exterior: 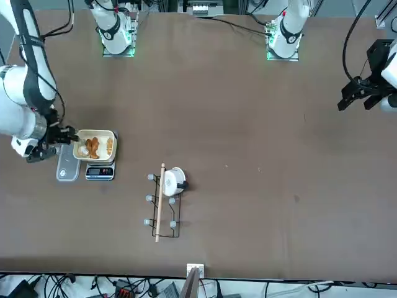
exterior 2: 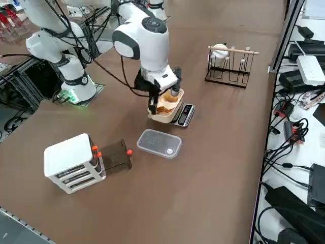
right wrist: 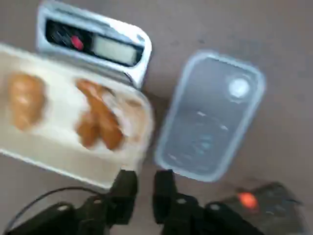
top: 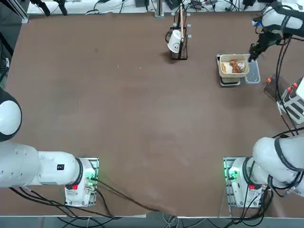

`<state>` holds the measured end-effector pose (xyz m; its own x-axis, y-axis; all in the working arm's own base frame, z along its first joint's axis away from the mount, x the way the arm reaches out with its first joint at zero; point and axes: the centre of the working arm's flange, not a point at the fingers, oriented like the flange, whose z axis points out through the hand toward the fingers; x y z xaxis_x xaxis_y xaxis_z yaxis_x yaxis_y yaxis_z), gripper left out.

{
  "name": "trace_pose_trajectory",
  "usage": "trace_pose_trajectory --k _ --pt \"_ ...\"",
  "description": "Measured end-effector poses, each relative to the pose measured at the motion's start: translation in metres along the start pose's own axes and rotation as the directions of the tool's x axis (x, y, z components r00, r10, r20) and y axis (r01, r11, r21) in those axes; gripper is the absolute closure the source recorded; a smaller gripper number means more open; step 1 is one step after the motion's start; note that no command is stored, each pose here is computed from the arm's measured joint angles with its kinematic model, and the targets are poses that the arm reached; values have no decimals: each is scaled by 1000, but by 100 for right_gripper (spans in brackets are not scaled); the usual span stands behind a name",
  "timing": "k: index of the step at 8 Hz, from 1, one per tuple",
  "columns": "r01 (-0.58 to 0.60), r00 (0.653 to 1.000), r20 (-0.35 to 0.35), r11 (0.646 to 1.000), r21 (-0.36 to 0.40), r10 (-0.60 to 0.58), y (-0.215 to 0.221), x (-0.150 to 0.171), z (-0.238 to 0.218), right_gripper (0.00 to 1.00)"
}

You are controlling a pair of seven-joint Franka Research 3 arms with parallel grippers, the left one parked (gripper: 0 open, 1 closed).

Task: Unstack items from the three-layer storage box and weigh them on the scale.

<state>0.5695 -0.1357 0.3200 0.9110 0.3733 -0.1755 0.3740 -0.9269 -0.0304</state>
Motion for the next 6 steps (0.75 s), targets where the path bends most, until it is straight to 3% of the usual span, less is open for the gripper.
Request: trace_pose_trajectory --k 1,3,6 --pt "89 995 46 995 -49 -87 24 -16 6 94" --pt "188 974 142 979 -82 -176 50 -32 38 99" --pt "219 971 108 974 -57 -212 62 -39 105 99"
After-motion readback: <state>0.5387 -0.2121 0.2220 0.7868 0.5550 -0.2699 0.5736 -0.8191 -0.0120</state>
